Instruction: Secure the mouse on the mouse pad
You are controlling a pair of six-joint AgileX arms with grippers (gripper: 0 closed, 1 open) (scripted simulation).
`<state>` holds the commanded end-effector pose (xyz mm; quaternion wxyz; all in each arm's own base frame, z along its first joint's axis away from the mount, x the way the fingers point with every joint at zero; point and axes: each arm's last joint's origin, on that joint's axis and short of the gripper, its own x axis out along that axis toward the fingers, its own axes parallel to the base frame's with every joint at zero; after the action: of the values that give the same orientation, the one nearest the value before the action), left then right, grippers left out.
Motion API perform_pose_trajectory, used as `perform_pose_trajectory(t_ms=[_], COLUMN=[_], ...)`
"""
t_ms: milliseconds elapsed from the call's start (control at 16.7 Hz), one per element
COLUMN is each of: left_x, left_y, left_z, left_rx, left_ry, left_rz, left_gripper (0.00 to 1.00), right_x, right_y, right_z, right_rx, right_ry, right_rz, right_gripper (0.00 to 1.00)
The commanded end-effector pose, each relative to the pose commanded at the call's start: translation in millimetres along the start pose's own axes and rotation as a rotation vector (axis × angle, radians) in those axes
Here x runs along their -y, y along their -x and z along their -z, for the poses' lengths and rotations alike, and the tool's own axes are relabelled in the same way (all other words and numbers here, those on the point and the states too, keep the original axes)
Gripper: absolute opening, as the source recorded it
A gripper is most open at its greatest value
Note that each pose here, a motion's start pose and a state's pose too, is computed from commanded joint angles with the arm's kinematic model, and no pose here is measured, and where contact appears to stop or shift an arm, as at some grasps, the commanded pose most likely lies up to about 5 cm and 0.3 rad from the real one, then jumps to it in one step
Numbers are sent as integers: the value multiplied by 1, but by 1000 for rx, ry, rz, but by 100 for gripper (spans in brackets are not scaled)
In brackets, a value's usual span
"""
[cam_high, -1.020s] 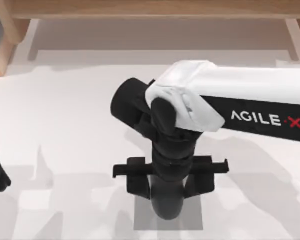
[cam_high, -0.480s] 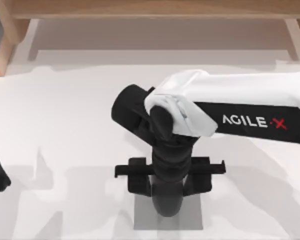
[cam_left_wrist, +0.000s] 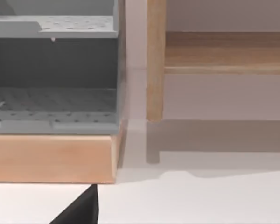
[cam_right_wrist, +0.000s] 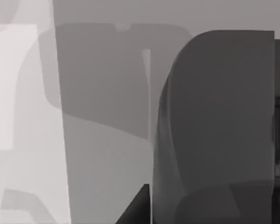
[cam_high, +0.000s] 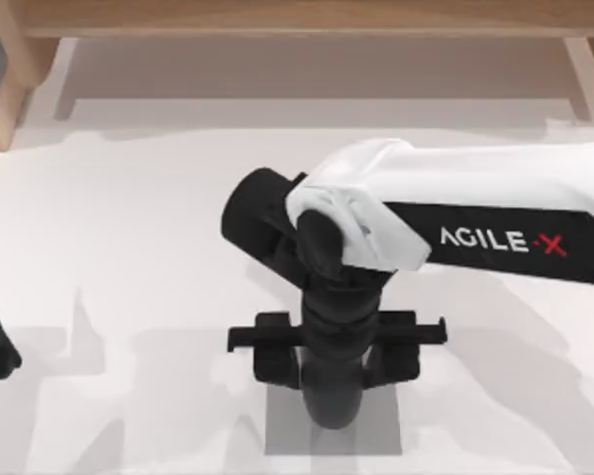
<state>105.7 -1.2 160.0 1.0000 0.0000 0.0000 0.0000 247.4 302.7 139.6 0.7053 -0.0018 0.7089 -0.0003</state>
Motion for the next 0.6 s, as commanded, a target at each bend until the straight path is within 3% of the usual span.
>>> perform_pose_trajectory(t_ms=[480, 600], left_x=[0, 0], left_y=[0, 0], left_z=[0, 0], left_rx=[0, 0], left_ry=[0, 0], left_rz=[0, 0], left_gripper=[100, 100], right_x=[0, 0], right_y=[0, 0], right_z=[0, 0], right_rx=[0, 0], right_ry=[0, 0], right_rz=[0, 0], right_gripper=[98, 100])
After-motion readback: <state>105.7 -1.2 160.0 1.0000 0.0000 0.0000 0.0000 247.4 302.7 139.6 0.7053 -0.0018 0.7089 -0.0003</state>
